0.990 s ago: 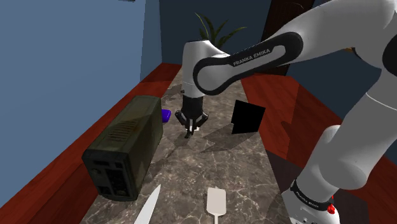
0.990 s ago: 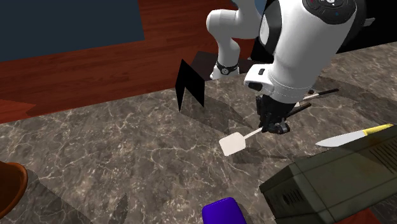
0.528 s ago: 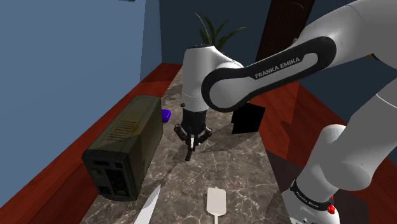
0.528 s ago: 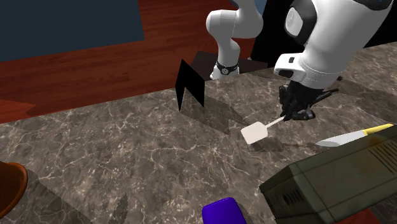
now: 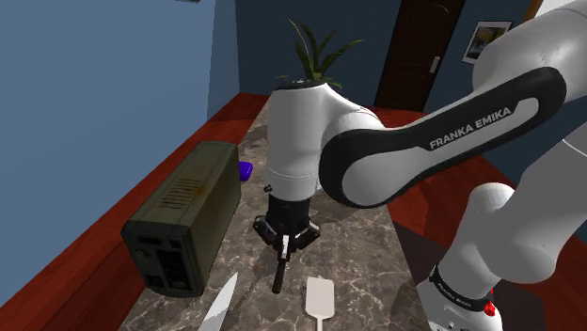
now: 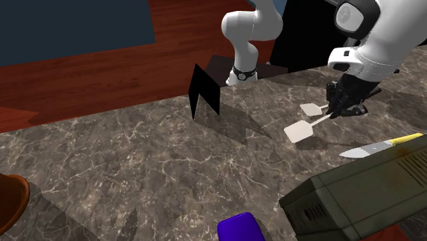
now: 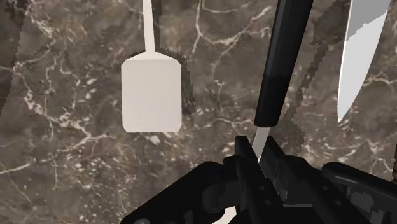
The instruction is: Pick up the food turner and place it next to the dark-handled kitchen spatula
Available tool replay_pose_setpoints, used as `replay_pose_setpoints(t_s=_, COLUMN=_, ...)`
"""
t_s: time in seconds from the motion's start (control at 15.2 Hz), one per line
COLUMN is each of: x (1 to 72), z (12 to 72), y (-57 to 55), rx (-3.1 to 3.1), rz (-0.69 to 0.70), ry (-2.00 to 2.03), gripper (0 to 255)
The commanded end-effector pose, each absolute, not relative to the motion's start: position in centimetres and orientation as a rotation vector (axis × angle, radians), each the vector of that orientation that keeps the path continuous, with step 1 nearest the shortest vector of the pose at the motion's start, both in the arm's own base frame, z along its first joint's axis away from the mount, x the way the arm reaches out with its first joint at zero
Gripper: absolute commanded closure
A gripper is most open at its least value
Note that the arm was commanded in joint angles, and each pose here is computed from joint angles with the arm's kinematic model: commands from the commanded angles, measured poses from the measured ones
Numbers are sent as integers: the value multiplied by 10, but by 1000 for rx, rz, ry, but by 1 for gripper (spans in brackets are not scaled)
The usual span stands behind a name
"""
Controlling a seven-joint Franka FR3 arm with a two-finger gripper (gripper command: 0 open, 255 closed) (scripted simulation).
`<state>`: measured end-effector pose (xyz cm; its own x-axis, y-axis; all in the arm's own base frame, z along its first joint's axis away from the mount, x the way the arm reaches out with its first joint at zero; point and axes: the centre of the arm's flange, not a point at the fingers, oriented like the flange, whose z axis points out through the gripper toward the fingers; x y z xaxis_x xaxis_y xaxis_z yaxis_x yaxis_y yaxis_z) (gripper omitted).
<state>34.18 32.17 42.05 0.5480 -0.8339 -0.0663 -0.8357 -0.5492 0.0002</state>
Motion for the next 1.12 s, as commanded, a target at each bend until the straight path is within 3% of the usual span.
replay_pose_setpoints(t_s=0.0, x=323, z=424, y=341, rx=-2735, rz=91, ry=1478, gripper=255)
replay_pose_setpoints(t_s=1.06, x=181, z=424, y=498, rx=-2735, rz=91, ry=1478, gripper=255)
